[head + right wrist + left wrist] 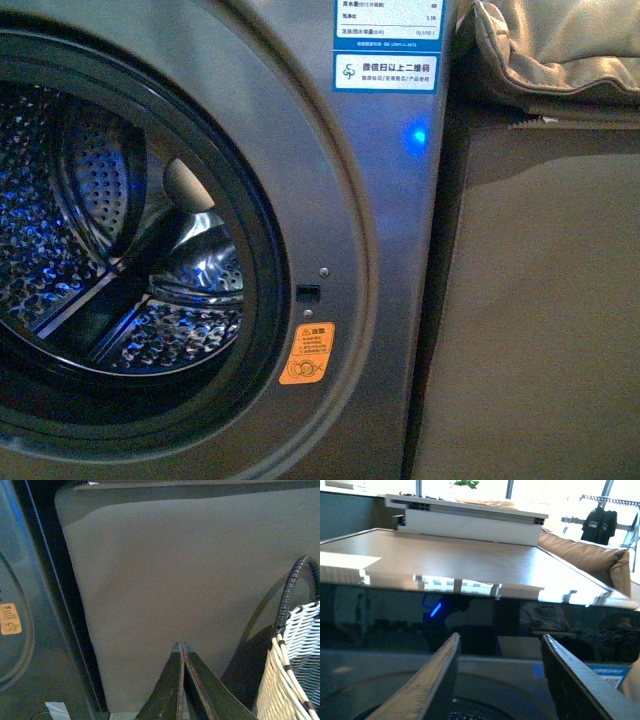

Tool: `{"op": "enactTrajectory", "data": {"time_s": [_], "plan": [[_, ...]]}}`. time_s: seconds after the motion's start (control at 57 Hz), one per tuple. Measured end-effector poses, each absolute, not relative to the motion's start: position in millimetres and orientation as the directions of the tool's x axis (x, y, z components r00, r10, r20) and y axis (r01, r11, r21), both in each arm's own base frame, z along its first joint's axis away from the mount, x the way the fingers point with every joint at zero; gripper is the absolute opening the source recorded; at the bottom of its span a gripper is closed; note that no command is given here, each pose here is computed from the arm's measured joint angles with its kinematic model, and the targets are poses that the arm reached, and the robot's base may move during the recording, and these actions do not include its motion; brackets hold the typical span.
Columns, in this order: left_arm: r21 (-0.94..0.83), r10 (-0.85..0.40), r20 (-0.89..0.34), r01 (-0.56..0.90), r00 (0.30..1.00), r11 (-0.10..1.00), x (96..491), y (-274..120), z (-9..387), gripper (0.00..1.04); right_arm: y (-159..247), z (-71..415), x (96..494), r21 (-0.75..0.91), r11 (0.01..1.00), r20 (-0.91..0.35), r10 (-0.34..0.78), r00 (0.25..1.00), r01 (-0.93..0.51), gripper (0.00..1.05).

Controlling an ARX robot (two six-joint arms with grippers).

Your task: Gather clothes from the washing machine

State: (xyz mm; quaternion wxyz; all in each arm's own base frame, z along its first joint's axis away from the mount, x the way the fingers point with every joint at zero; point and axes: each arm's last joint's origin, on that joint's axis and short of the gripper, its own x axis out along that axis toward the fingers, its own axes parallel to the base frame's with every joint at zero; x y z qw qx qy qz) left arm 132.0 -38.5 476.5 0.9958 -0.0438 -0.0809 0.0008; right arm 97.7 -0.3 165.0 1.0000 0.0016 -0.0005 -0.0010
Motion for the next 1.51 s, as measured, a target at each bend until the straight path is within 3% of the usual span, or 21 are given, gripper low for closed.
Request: {"op": "enactTrajectory", "data": {"time_s": [0.246, 0.737, 1.158, 1.509], "plan": [[-0.008, -0.019, -0.009, 0.019, 1.000, 1.000, 146.8, -29.8, 338.7, 0.02, -0.3, 165.0, 97.7, 0.003, 1.000, 0.001, -0.002, 1.000, 0.002, 0.02], [-0.006, -0.022, -0.007, 0.022, 1.000, 1.000, 123.6, -3.6, 237.5, 0.04, -0.2, 165.0, 97.7, 0.003, 1.000, 0.001, -0.002, 1.000, 0.002, 0.02], [-0.006, -0.003, -0.005, 0.003, 1.000, 1.000, 111.8, -0.3, 193.6, 0.04, -0.3, 165.0, 97.7, 0.003, 1.000, 0.001, -0.002, 1.000, 0.002, 0.02], [-0.006, -0.002, 0.001, 0.002, 1.000, 1.000, 97.9, -0.2, 178.9, 0.04, -0.2, 165.0, 97.7, 0.003, 1.000, 0.001, -0.001, 1.000, 0.001, 0.02]]}}
